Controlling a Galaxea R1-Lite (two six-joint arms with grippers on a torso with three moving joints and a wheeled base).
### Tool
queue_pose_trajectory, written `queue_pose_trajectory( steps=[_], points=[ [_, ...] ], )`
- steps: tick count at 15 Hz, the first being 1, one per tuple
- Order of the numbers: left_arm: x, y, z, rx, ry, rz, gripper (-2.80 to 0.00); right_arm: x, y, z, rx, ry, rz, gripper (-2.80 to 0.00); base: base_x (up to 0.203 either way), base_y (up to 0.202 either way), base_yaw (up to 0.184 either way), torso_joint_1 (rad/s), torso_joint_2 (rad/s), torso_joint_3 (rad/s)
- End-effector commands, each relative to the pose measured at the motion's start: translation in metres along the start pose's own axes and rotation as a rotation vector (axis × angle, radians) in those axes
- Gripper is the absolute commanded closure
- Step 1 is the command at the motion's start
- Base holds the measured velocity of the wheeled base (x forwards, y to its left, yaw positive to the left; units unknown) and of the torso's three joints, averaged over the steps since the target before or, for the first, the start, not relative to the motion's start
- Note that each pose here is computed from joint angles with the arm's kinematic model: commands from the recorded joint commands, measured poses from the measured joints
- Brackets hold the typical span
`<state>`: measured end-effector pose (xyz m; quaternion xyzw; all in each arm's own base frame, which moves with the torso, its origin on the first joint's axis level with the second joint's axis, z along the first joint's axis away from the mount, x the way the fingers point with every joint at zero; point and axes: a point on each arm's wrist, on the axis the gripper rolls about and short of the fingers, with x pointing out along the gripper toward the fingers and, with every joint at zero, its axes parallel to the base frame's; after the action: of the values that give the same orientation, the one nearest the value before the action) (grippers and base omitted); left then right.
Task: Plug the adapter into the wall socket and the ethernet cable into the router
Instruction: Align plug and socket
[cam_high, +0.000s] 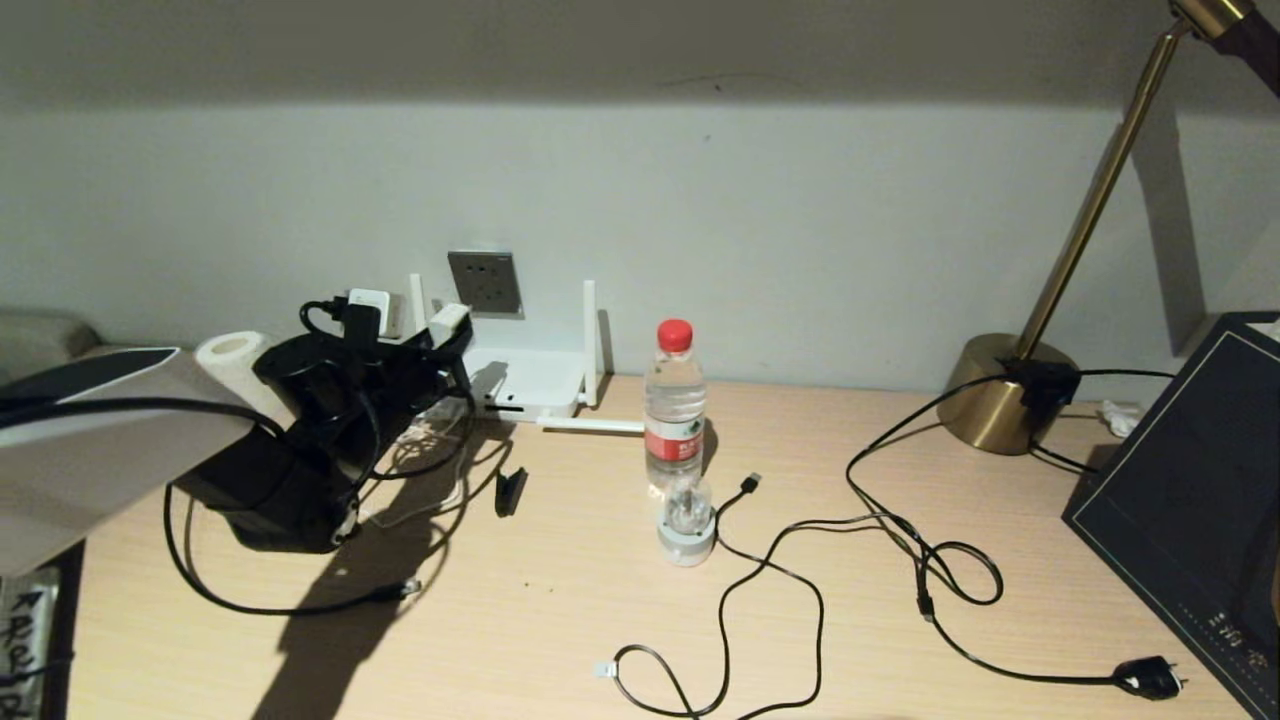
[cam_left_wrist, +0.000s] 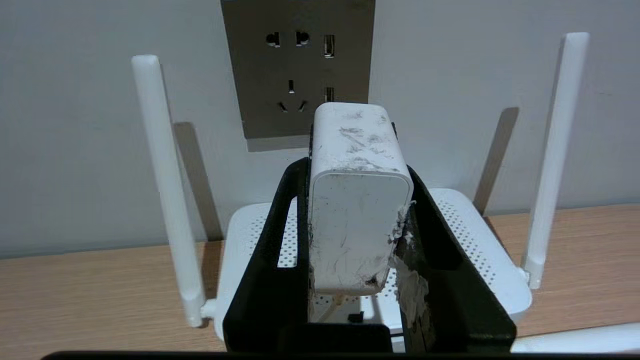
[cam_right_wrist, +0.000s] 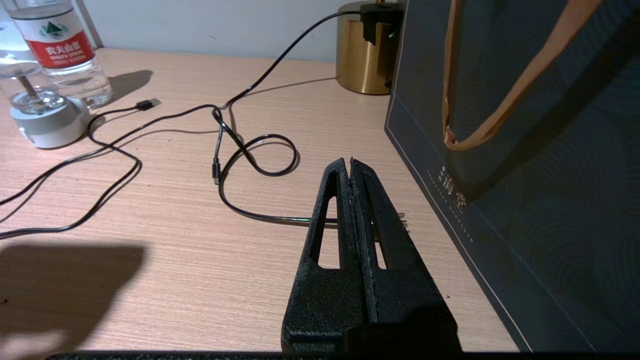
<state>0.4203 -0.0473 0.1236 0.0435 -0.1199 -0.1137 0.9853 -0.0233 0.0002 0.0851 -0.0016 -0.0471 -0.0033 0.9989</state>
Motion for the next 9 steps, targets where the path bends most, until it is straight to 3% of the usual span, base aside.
queue_pose_trajectory(
  steps=[1,6,9],
  points=[
    [0.006,0.001,-0.009,-0.022,-0.001,0.010,0.00,0.002,0.000,-0.010,0.000,0.035,0.000,0.00,0.000,0.000,0.000,0.000,0.00,0.000],
    [0.027,0.007,-0.014,-0.023,-0.055,0.065,0.00,0.002,0.000,-0.010,0.000,0.036,0.000,0.00,0.000,0.000,0.000,0.000,0.00,0.000],
    [0.032,0.008,-0.008,-0.024,-0.042,0.061,0.00,0.002,0.000,-0.010,0.000,0.034,0.000,0.00,0.000,0.000,0.000,0.000,0.00,0.000]
  ],
)
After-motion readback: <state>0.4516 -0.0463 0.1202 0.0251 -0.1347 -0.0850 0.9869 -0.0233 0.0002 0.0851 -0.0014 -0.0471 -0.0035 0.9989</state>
